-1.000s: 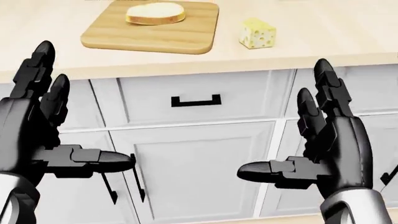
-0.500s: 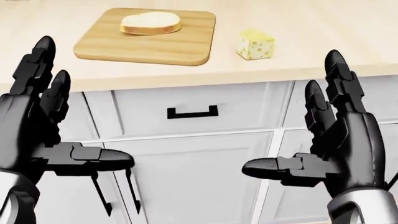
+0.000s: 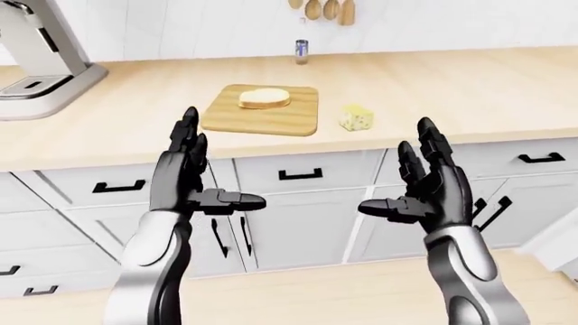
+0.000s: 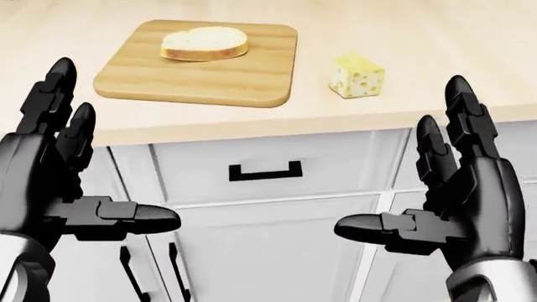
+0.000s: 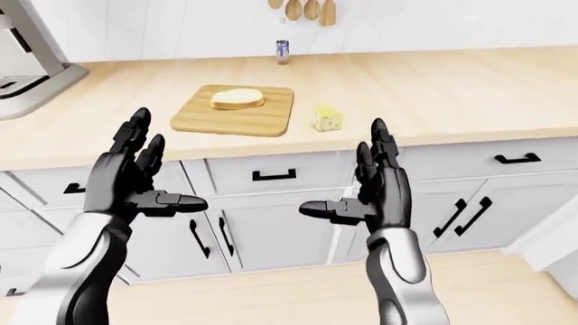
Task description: Pick up the wedge of cheese and place it on the slice of bread to prepare a simple cheese on bread dish.
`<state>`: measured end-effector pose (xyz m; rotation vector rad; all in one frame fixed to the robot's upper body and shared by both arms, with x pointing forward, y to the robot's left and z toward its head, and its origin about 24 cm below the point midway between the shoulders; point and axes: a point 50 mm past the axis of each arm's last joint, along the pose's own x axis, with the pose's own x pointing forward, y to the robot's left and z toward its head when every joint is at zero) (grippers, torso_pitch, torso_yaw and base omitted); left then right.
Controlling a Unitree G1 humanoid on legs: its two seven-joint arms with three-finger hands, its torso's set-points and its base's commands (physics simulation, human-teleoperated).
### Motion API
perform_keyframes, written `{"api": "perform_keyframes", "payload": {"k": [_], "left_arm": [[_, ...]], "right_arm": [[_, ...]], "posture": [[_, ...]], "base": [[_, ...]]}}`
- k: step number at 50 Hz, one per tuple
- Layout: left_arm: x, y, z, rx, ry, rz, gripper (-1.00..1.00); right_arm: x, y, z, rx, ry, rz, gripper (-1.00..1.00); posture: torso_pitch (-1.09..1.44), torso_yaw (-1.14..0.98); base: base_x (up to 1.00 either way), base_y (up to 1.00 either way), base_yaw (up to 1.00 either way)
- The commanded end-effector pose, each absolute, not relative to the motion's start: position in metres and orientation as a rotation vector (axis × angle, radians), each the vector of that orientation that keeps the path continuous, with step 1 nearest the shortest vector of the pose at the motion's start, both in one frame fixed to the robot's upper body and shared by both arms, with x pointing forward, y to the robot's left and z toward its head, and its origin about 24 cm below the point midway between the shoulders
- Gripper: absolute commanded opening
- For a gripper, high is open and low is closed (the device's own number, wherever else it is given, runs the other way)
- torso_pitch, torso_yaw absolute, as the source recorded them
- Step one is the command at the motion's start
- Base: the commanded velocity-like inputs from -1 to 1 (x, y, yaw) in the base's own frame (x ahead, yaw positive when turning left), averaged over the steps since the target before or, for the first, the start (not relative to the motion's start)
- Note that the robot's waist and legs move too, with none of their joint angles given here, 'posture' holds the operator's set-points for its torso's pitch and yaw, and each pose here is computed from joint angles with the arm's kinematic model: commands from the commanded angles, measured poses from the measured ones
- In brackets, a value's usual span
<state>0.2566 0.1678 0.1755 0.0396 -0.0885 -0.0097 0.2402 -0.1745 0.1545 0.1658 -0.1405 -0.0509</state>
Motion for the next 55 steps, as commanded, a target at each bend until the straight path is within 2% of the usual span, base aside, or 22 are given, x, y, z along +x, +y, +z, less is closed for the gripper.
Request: {"api": "perform_keyframes", "payload": {"k": [1, 36, 55], "left_arm": [[0.253, 0.162, 0.193, 0.043, -0.195, -0.039, 1.0], [0.241, 0.17, 0.22, 0.049, -0.242, -0.022, 1.0], [0.245, 0.168, 0.214, 0.045, -0.232, -0.028, 1.0]], "right_arm": [[0.236, -0.176, 0.174, 0.16, -0.25, -0.054, 1.0], [0.224, -0.183, 0.197, 0.162, -0.33, -0.059, 1.0], [0.224, -0.191, 0.197, 0.177, -0.329, -0.093, 1.0]], "posture": [[0.0, 0.0], [0.0, 0.0], [0.0, 0.0]], "base": [[0.27, 0.0, 0.0], [0.12, 0.02, 0.0], [0.1, 0.22, 0.0]]}}
